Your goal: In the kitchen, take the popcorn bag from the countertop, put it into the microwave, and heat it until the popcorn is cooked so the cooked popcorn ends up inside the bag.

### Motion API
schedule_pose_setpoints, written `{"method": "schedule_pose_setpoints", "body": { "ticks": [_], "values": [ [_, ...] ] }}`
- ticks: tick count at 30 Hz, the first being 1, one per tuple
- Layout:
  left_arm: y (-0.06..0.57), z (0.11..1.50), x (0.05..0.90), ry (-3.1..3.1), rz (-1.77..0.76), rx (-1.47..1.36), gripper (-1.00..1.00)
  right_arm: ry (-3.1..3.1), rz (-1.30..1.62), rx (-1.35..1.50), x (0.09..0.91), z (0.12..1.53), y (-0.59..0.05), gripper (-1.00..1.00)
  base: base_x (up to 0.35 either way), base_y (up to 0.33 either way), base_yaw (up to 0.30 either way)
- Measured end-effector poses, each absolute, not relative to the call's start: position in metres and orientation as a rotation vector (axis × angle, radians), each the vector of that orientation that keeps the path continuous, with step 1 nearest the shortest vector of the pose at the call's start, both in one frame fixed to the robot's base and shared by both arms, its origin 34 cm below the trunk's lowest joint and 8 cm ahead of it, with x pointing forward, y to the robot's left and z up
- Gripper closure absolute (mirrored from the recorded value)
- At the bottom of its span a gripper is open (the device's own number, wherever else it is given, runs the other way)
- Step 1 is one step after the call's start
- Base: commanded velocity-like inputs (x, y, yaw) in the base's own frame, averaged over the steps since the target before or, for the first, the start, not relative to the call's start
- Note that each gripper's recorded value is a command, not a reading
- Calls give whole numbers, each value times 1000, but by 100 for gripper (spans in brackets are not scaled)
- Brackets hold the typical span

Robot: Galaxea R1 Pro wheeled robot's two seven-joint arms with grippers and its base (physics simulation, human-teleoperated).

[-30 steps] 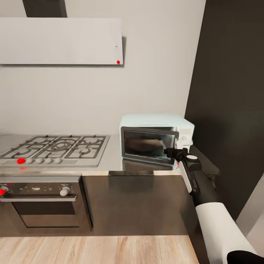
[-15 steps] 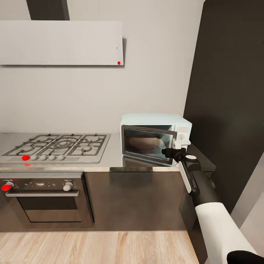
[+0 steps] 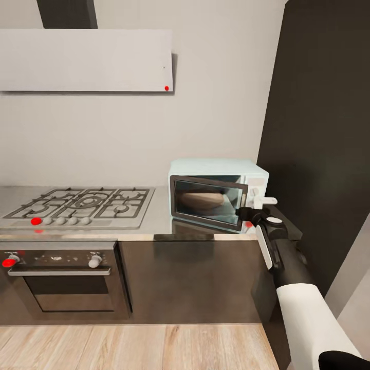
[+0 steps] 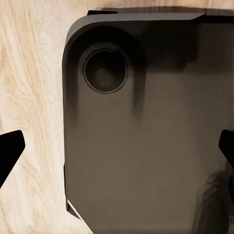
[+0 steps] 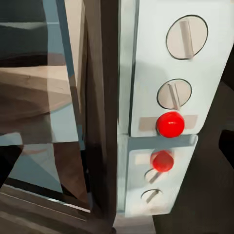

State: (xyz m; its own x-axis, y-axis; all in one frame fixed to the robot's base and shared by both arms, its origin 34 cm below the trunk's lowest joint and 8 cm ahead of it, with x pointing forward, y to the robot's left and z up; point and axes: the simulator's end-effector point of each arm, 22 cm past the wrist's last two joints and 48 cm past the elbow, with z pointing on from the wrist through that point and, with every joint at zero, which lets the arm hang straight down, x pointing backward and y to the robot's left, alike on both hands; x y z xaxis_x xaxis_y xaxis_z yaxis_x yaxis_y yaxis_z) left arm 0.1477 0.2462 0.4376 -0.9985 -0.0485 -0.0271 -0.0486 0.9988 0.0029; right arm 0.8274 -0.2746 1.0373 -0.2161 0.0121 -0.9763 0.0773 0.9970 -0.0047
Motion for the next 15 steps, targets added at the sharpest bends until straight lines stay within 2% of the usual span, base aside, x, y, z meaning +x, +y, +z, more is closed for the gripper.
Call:
{"method": "schedule_pose_setpoints", "body": {
  "ticks": [11, 15],
  "values": [
    [246, 438, 148, 3114, 6, -76, -100, 1849, -59, 7, 823, 1024, -292, -100, 0, 0, 0],
    [246, 438, 148, 3114, 6, -76, -100, 1856, -73, -58, 818, 1028, -324, -100, 0, 0, 0]
  ]
}}
